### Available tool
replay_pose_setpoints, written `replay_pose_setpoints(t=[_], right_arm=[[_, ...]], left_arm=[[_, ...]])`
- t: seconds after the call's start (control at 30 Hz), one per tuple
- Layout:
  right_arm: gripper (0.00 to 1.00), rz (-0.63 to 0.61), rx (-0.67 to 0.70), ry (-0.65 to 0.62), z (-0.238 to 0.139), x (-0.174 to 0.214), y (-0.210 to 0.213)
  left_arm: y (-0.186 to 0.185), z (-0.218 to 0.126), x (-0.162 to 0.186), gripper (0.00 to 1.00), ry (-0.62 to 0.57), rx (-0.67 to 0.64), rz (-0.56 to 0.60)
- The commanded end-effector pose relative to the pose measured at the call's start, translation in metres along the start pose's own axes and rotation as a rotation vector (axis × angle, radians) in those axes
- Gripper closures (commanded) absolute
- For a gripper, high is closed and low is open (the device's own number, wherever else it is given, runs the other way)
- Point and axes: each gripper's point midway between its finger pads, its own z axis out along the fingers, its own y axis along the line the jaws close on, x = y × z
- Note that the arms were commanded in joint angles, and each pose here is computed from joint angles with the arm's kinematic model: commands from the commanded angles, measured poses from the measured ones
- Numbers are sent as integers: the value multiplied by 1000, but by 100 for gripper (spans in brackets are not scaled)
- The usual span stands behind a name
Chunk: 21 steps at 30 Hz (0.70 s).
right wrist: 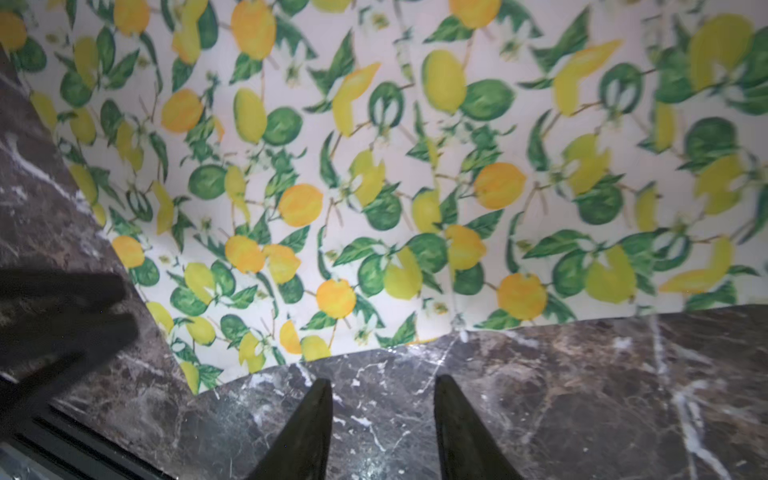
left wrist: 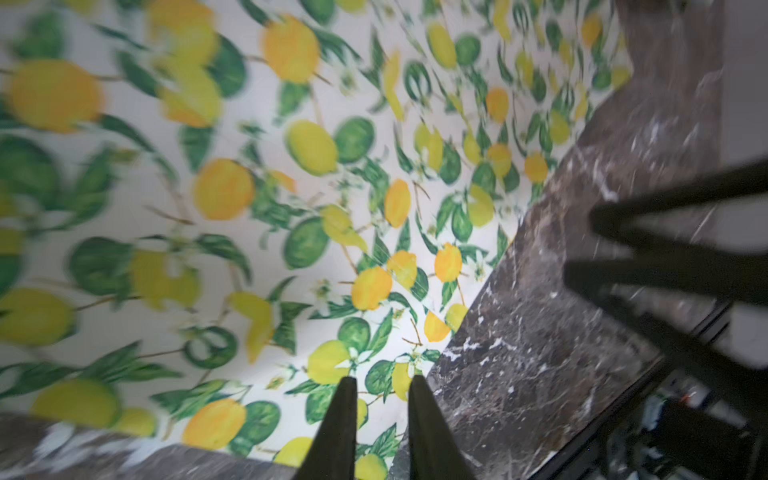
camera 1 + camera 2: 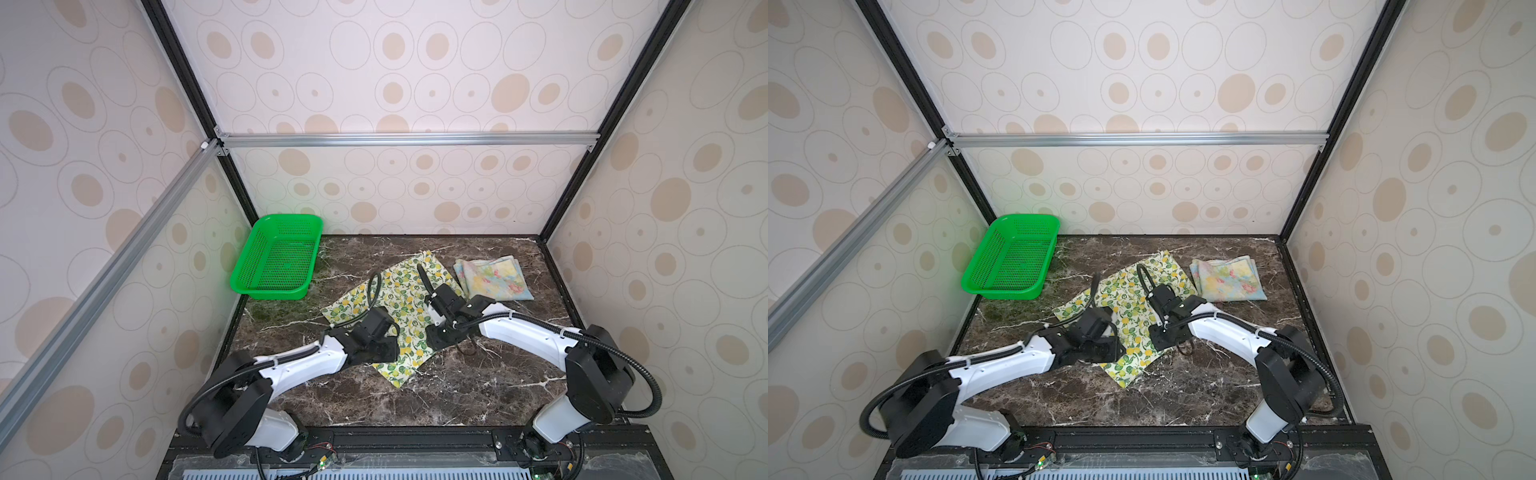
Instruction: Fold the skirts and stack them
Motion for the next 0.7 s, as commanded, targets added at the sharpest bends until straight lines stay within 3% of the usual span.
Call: replay_pose_setpoints(t=[0.0, 0.07, 0.17, 0.27, 0.4, 0.67], right_arm=[[56, -46, 21, 21, 10, 12, 13], [56, -77, 5, 31, 14, 16, 29], [56, -54, -73, 56, 22, 18, 49], [56, -34, -151, 66, 27, 16, 67], [56, -28, -186, 66, 28, 9, 77], [56, -41, -200, 80, 32, 3, 84]], left_arm=[[66, -25, -23, 51, -79, -153, -86], [94, -38, -43, 39, -157, -168, -162], [123, -48, -68, 32, -238, -166, -238], [151, -43, -84, 34, -234, -146, -299], [181, -38, -95, 39, -228, -215, -322], [195, -31, -136, 43, -335, -201, -324]])
